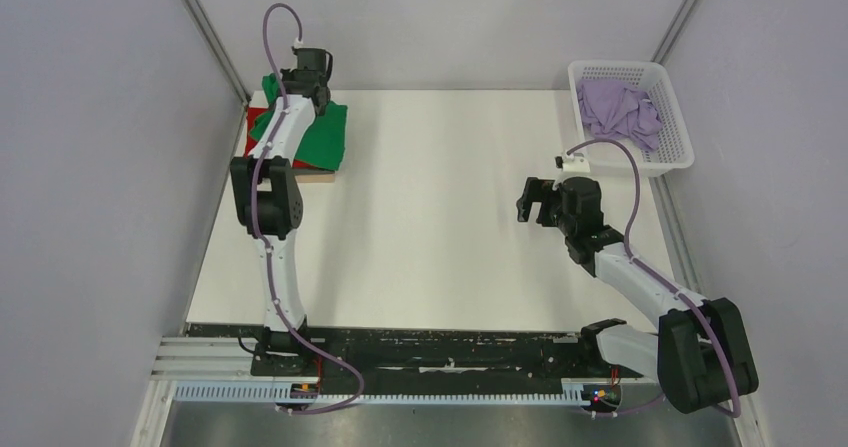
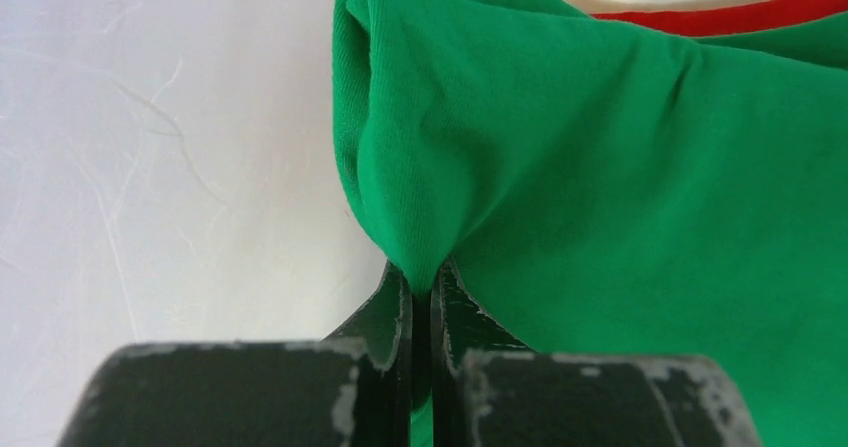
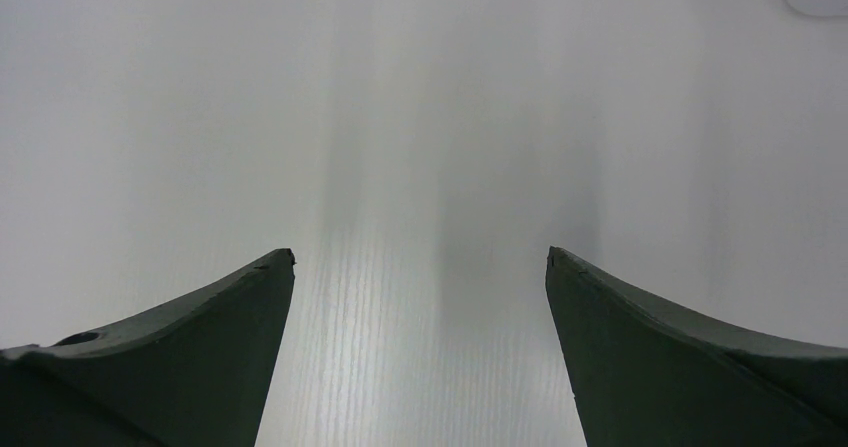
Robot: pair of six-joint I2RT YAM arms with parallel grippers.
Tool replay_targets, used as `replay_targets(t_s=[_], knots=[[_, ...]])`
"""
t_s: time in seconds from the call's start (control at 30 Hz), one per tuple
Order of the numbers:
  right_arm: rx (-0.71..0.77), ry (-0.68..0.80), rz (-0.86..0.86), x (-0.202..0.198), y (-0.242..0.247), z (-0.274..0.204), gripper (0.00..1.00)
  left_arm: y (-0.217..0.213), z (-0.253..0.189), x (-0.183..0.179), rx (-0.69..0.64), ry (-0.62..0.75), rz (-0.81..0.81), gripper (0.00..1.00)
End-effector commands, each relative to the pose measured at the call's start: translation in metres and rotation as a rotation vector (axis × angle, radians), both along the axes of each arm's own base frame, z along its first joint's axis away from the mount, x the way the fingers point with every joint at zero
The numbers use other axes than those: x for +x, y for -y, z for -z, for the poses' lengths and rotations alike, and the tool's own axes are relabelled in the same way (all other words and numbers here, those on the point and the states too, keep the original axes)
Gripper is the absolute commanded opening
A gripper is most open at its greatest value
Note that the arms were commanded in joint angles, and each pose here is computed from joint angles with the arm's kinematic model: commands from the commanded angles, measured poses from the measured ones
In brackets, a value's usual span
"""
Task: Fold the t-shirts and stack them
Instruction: Put the neatly folded tshirt into the corner of the board with the left arm
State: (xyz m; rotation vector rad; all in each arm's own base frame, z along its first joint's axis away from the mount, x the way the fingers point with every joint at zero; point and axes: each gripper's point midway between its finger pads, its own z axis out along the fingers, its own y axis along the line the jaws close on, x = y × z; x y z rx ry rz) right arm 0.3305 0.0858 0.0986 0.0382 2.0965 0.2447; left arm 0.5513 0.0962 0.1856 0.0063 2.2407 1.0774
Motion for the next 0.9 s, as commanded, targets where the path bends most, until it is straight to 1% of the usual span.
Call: replay_targets(t_s=[0.0,0.2,0.3,0.33,0.4,0.53,0.6,0.67,0.7,0.73,0.77,0.87], knots=[[-0.024,0.056,0.027,0.014,0.006,-0.021,0.98,-0.02,-0.008,0.017,-0.034,0.112,-0.042,0.02],[-0.035,0.045,0.038,0.015,0.008,-0.017,0.98,-0.037,0.003,0.019,-0.038,0.112,-0.068,0.02],[-0.044,0.037,0.048,0.016,0.01,-0.016,0.98,-0.038,0.003,0.021,-0.037,0.125,-0.068,0.02],[-0.047,0.034,0.05,0.016,0.01,-0.016,0.98,-0.055,0.002,0.018,-0.034,0.133,-0.099,0.02],[-0.05,0.03,0.05,0.016,0.011,-0.014,0.98,-0.061,0.004,0.018,-0.034,0.133,-0.107,0.03],[-0.055,0.02,0.049,0.017,0.011,-0.012,0.98,-0.071,0.005,0.019,-0.015,0.15,-0.134,0.12],[-0.059,0.013,0.046,0.016,0.011,-0.012,0.98,-0.07,0.008,0.02,-0.016,0.139,-0.123,0.24],[-0.06,0.012,0.045,0.016,0.01,-0.012,0.98,-0.07,0.007,0.02,-0.016,0.143,-0.126,0.5],[-0.06,0.013,0.046,0.016,0.011,-0.012,0.98,-0.071,0.006,0.02,-0.015,0.149,-0.131,0.74],[-0.059,0.012,0.046,0.015,0.011,-0.012,0.98,-0.071,0.003,0.02,-0.014,0.16,-0.138,0.93],[-0.059,0.013,0.044,0.015,0.011,-0.013,0.98,-0.071,0.001,0.019,-0.019,0.168,-0.146,0.99],[-0.052,0.014,0.038,0.014,0.009,-0.013,0.98,-0.06,-0.002,0.02,-0.092,0.181,-0.122,1.0]])
